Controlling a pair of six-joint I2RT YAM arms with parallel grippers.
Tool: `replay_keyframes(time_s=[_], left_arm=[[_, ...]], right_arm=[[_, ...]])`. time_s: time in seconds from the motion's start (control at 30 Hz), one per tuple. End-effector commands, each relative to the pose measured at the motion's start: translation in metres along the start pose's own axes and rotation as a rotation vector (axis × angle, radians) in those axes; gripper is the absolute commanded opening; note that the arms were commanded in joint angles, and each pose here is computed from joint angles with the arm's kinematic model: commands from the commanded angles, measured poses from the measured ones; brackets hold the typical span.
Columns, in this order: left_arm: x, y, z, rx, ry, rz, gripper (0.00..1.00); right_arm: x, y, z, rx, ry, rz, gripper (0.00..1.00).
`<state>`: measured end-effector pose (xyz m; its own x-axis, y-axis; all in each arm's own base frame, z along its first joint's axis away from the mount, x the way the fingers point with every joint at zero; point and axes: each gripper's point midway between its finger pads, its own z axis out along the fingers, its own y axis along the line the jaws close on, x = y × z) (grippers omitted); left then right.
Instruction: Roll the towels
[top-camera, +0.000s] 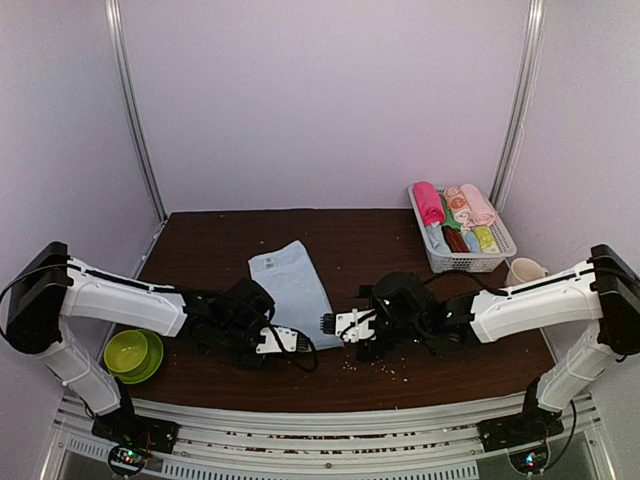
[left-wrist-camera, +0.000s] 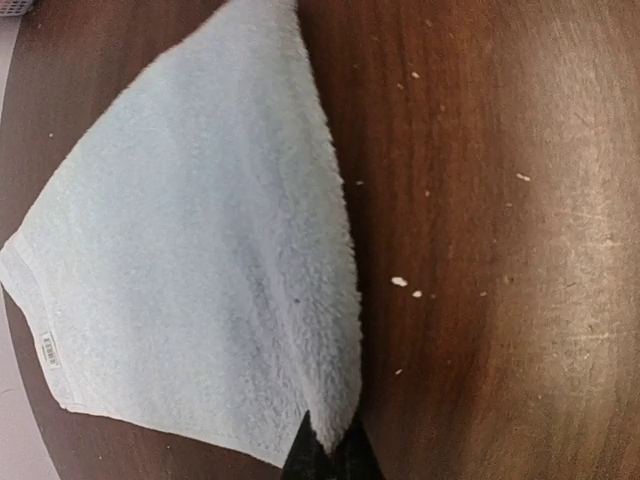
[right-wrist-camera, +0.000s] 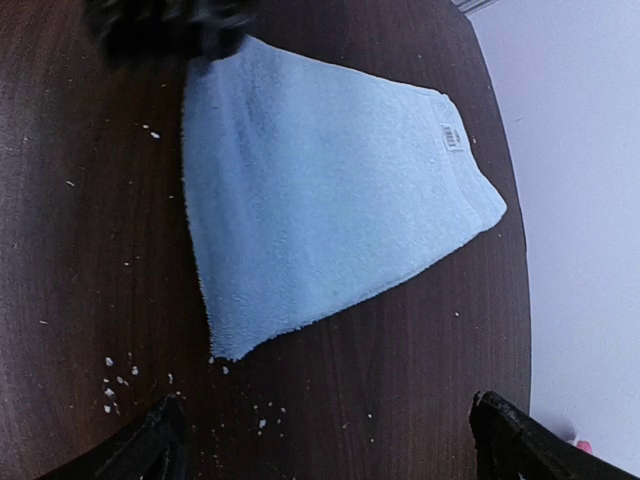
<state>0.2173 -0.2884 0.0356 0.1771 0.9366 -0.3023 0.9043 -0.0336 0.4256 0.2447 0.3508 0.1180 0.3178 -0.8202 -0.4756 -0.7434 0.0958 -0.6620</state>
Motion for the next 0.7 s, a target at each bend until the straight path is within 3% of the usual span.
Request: replay_keyframes(time_s=[0.0, 0.17, 0.5, 0.67], left_arm=[[-0.019, 0.019, -0.031, 0.078, -0.17, -0.132, 0.0], [-0.023, 0.028, -0.048, 0.137, -0.295, -0.23, 0.0], [-0.033, 0.026, -0.067, 0.12, -0.436, -0.235, 0.0], [-0.036, 0.019, -0.071, 0.149, -0.468, -0.238, 0.0]], right_arm=[[-0.024, 0.017, 0.01, -0.07, -0.079, -0.036, 0.99], [-0.033, 0.032, 0.023, -0.112, -0.097, -0.031, 0.96], [-0.048, 0.032, 0.037, -0.09, -0.137, 0.097, 0.92], [-0.046, 0.061, 0.044, -0.106, -0.098, 0.037, 0.9]])
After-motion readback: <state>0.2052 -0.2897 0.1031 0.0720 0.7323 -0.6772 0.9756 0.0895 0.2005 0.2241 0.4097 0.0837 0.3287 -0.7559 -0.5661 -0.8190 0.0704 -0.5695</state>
